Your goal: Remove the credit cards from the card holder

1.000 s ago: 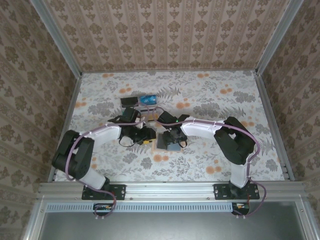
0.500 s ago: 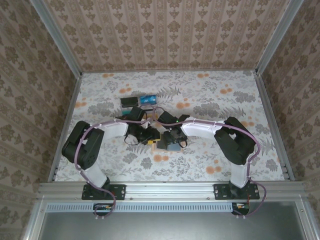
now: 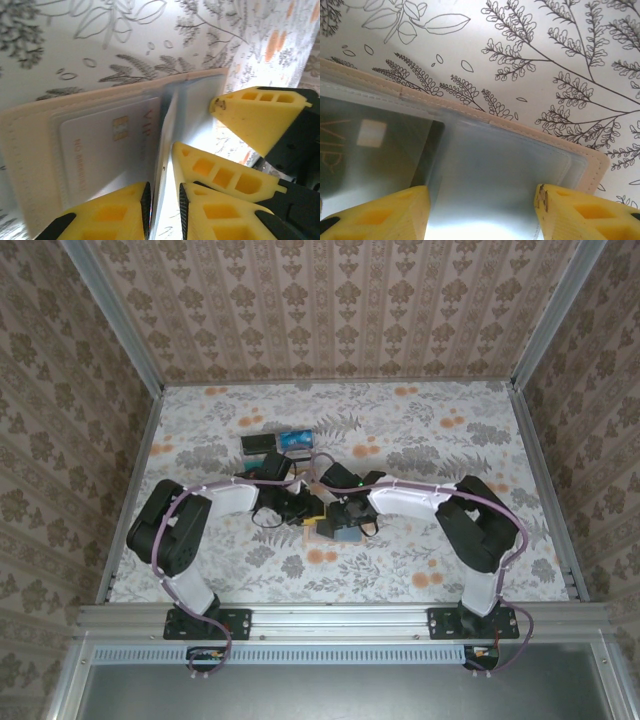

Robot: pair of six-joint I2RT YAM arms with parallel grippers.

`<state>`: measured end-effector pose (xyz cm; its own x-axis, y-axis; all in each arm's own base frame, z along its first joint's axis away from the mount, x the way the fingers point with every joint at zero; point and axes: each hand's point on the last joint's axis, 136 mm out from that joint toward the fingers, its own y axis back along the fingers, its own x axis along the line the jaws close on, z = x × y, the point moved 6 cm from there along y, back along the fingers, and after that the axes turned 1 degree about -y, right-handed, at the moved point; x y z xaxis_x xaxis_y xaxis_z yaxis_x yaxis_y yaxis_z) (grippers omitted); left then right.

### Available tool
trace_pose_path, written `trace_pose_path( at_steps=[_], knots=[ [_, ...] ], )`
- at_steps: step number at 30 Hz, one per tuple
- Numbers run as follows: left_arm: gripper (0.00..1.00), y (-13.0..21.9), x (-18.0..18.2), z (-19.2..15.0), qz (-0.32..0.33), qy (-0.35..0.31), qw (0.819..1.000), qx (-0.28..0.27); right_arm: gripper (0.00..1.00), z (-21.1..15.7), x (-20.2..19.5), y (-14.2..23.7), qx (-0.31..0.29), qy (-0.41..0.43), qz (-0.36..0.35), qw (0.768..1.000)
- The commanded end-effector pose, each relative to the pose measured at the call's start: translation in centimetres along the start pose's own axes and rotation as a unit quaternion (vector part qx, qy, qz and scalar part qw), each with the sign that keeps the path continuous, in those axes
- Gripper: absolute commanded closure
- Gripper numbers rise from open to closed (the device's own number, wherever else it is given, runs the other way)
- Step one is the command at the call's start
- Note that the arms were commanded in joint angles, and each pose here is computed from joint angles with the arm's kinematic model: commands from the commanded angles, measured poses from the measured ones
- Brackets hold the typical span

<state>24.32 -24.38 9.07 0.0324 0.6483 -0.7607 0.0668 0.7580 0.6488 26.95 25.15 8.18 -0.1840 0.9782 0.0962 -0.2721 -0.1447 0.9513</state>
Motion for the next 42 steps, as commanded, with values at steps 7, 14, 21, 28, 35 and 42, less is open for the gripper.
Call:
trace_pose_path(
  at_steps=[7, 14, 21, 28, 35, 42],
  knots=[
    [0.73, -1.0, -3.1, -0.7, -0.064, -0.037, 0.997, 0.012, 0.33, 0.5, -3.0, 5.6, -0.109, -0.095, 0.016, 0.989],
    [0.63, -2.3, -6.3, -1.1, -0.095, -0.072, 0.992, 0.025, 0.32, -0.4, -6.8, 8.3, -0.172, -0.158, 0.008, 0.972],
    [0.57, -2.0, -4.9, -0.5, -0.065, -0.049, 0.997, 0.001, 0.34, -0.4, -6.9, 8.9, -0.167, -0.155, 0.047, 0.973],
    [0.67, -1.4, -1.9, -0.4, 0.005, -0.005, 1.0, -0.011, 0.48, -0.4, -4.2, 7.4, -0.126, -0.124, 0.117, 0.977],
    [0.71, -2.2, -1.5, 0.1, 0.014, 0.011, 1.0, -0.007, 0.63, -0.6, -2.4, 4.8, -0.067, -0.116, 0.135, 0.982],
    [0.72, -3.1, -1.6, 0.3, 0.021, 0.011, 1.0, 0.005, 0.68, -1.5, -2.5, 2.7, -0.041, -0.133, 0.13, 0.982]
  ],
)
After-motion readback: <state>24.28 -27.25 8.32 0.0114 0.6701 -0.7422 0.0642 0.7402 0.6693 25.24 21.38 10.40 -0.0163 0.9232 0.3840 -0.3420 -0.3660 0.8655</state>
